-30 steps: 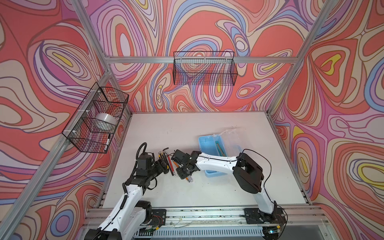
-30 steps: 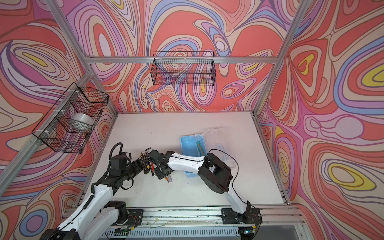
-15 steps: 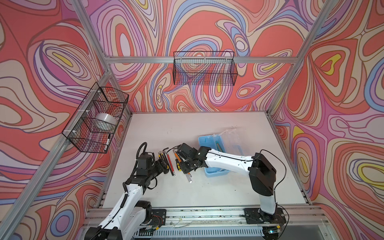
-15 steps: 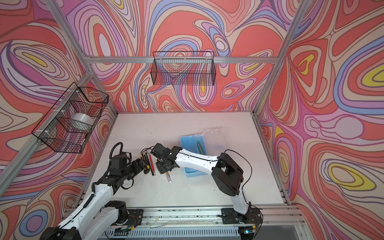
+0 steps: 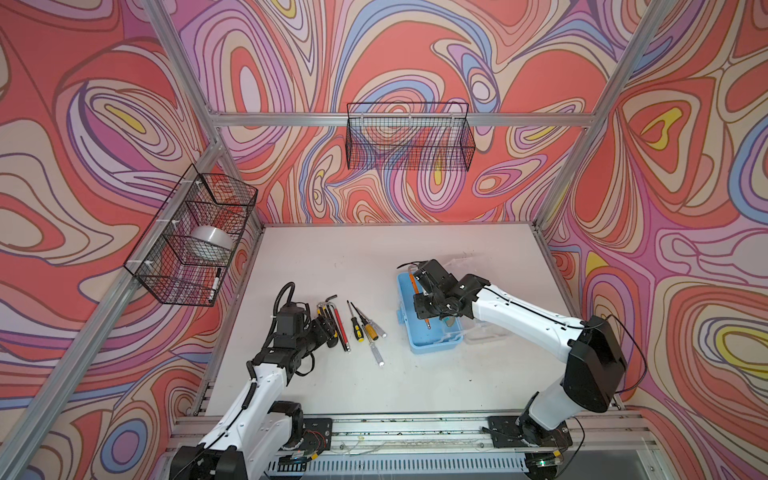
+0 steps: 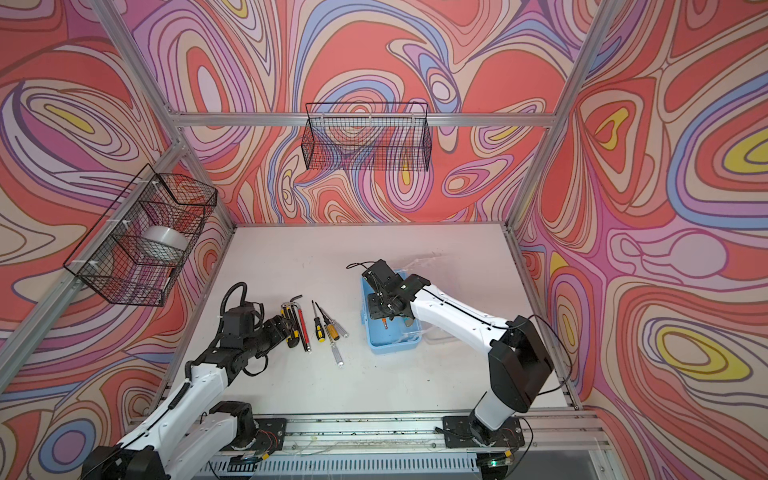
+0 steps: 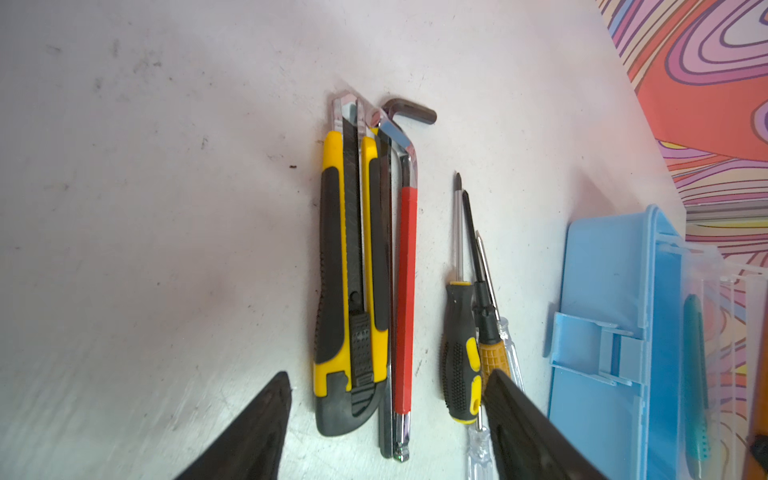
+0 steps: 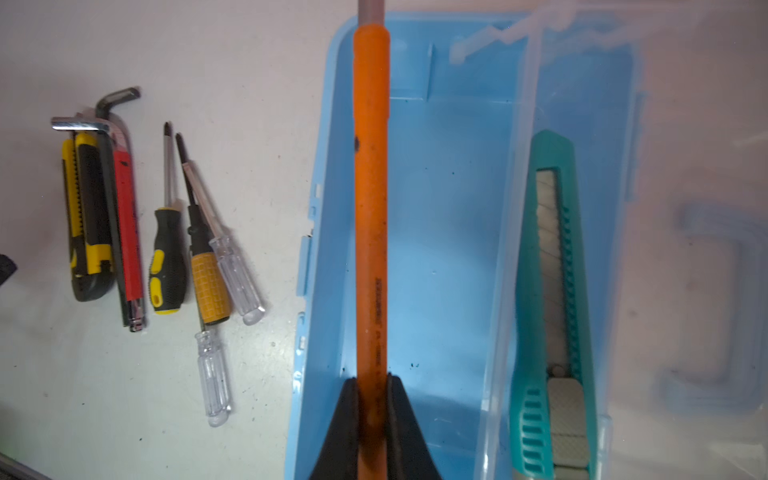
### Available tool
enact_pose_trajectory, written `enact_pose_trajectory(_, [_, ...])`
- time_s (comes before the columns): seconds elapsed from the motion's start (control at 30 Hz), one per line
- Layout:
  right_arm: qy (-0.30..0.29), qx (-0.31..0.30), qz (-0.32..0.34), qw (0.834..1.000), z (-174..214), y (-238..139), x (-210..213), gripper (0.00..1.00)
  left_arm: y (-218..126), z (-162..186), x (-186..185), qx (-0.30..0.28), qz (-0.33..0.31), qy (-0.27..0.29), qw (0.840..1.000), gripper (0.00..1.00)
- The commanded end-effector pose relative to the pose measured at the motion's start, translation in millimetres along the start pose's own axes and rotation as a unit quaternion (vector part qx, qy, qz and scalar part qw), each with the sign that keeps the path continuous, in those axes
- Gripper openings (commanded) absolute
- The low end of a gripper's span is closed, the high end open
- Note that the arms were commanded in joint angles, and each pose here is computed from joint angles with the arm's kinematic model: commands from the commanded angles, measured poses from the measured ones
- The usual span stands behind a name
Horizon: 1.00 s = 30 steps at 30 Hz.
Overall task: Pack the tool kit
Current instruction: 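Carry the orange hex key over the blue box and lower it inside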
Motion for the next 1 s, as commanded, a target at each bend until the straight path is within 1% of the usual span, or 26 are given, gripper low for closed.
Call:
enact_pose_trajectory(0.0, [0.003, 0.000, -0.005, 1.000, 3, 14, 2, 0.00, -2, -11, -9, -0.017, 0.008, 0.006, 1.000, 0.74])
enact_pose_trajectory(0.4, [0.033, 0.039, -0.022, 0.998, 16, 64, 3, 0.00, 1, -9, -3, -0.012, -0.003, 0.007, 1.000, 0.74])
enact_pose_trajectory(0.5, [0.038, 0.057, -0.009, 0.998, 22, 80, -2, 0.00, 3, -8, -3, -0.009, -0.005, 0.008, 1.000, 0.74])
enact_pose_trajectory(0.63, [0.038, 0.065, 0.001, 0.997, 22, 84, -5, 0.00, 5, -9, -1, -0.007, -0.017, 0.011, 1.000, 0.74])
enact_pose_trajectory(0.73, [0.035, 0.064, 0.004, 0.997, 17, 80, -4, 0.15, 4, -10, 2, -0.008, -0.028, 0.012, 1.000, 0.75])
enact_pose_trajectory(0.77, [0.033, 0.061, 0.004, 0.998, 15, 78, -4, 0.22, 4, -10, 3, -0.009, -0.035, 0.013, 0.999, 0.75])
enact_pose_trajectory(0.87, [0.028, 0.052, 0.005, 0.998, 7, 70, -2, 0.30, 3, -15, 7, -0.014, -0.064, 0.018, 0.998, 0.75])
enact_pose_trajectory(0.97, [0.024, 0.033, 0.003, 0.999, -5, 57, 0, 0.31, 4, -19, 12, -0.013, -0.103, 0.022, 0.994, 0.74])
Point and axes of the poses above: each gripper's point midway between its finger pads, its own y axis out along the fingers, its own x axis along the line the jaws close on, z = x × y, the point moved 5 cm from there along -y, back along the fingers, and after that the axes turned 4 degrees about -y, right-handed, at the moved point
